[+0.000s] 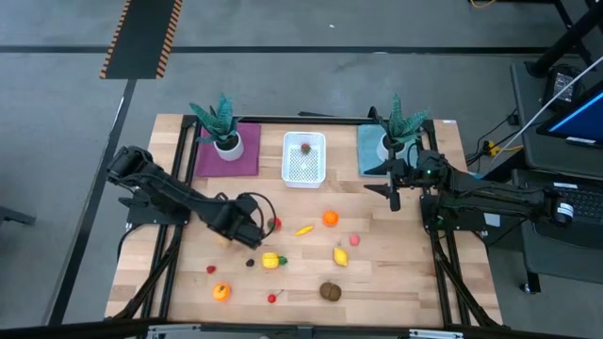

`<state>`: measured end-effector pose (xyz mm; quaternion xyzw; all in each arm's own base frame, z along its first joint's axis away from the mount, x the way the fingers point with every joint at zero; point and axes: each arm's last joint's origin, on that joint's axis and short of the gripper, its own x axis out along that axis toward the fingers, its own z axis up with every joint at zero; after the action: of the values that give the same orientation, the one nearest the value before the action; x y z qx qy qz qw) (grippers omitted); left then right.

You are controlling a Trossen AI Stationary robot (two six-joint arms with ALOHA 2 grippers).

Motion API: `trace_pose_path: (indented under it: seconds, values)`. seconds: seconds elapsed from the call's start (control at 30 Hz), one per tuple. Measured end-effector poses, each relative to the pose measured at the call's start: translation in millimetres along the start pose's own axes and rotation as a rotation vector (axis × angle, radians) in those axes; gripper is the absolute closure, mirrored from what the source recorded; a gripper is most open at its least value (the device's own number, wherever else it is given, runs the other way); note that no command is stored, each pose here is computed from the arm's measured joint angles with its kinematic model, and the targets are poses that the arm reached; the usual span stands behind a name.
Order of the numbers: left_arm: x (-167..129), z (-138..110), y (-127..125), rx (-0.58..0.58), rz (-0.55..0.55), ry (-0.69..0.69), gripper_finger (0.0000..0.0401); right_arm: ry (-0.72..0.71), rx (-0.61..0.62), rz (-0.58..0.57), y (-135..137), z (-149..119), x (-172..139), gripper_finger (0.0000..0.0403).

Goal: Pick and placing Produce into tupperware
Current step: Put the green eggplant into the white bin

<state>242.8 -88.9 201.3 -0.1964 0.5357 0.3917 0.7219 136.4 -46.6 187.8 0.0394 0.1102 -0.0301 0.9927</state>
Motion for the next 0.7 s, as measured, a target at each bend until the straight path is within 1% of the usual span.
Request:
trace_pose_path:
  seconds: [0.37, 0.7]
  values:
    - [16.5, 3.0, 8.3, -0.028, 0.043, -0.007, 0.0197, 0.048, 0.014, 0.001, -1.7, -5.3, 5.2, 0.018]
    - [25.6, 1.5, 5.1, -0.057, -0.013, -0.018, 0.0197, 0.098, 0.031, 0.002, -3.6, -11.1, 10.6, 0.018]
